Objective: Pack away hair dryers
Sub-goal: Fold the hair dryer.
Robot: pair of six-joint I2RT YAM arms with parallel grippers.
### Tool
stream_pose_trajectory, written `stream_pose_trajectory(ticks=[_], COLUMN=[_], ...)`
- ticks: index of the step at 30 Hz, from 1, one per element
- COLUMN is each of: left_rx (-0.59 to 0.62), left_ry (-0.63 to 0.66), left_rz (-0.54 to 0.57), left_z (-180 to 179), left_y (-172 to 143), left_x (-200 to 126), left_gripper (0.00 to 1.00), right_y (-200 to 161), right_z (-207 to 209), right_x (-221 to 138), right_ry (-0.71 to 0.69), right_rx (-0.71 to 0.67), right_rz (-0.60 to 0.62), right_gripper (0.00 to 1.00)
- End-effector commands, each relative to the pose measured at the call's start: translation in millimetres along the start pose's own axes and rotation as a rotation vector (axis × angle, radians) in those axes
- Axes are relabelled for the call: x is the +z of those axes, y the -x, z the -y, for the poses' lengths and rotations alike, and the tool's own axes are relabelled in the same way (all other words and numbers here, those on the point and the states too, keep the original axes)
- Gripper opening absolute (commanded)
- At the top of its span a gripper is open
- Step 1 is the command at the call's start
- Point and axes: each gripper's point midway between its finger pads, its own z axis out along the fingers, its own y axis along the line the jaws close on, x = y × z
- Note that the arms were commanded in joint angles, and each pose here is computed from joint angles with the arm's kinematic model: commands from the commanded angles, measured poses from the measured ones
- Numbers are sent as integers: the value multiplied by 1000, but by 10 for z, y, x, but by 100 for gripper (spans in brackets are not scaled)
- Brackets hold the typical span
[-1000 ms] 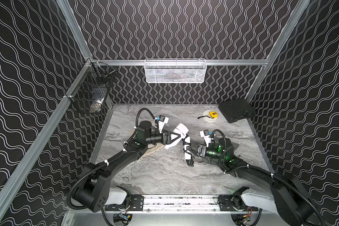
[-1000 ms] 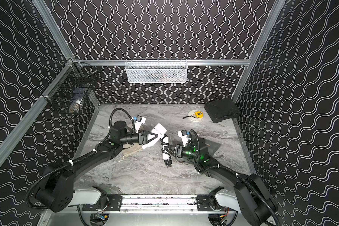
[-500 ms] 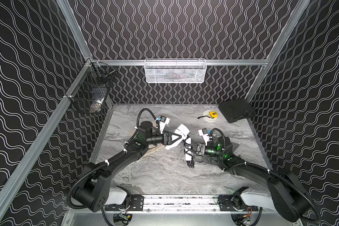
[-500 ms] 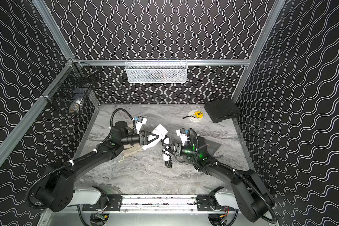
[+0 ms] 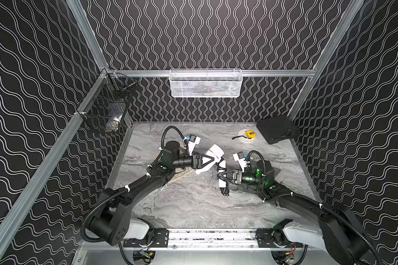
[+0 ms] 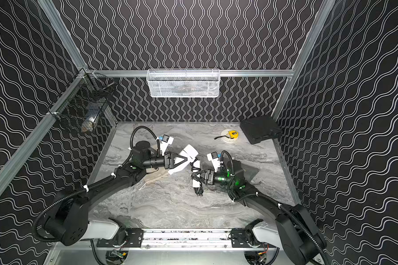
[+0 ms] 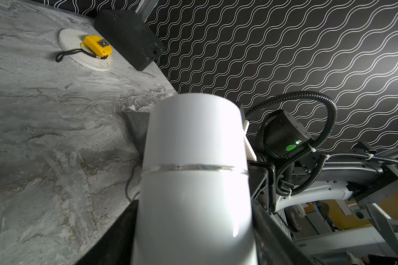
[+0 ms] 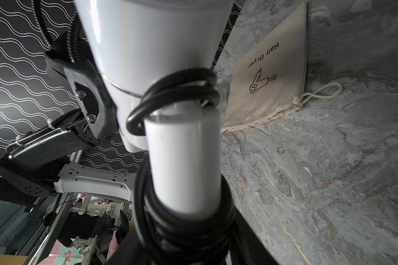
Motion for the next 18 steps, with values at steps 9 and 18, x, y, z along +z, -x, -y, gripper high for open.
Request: stream_pose_trajectory(ticks=[9,18], left_rx=[87,90], left_ry=[-75,-90], left_rz=[-5,32], left_z=[239,283], left_y=[-6,38], left_x=[68,86], left_gripper=[0,0], right_y=[66,70], right_z=[-38,-74], right_x=[16,-11], right_ry=[34,42], right_rx=[0,7], right_rz=[38,69], right_gripper=[47,21])
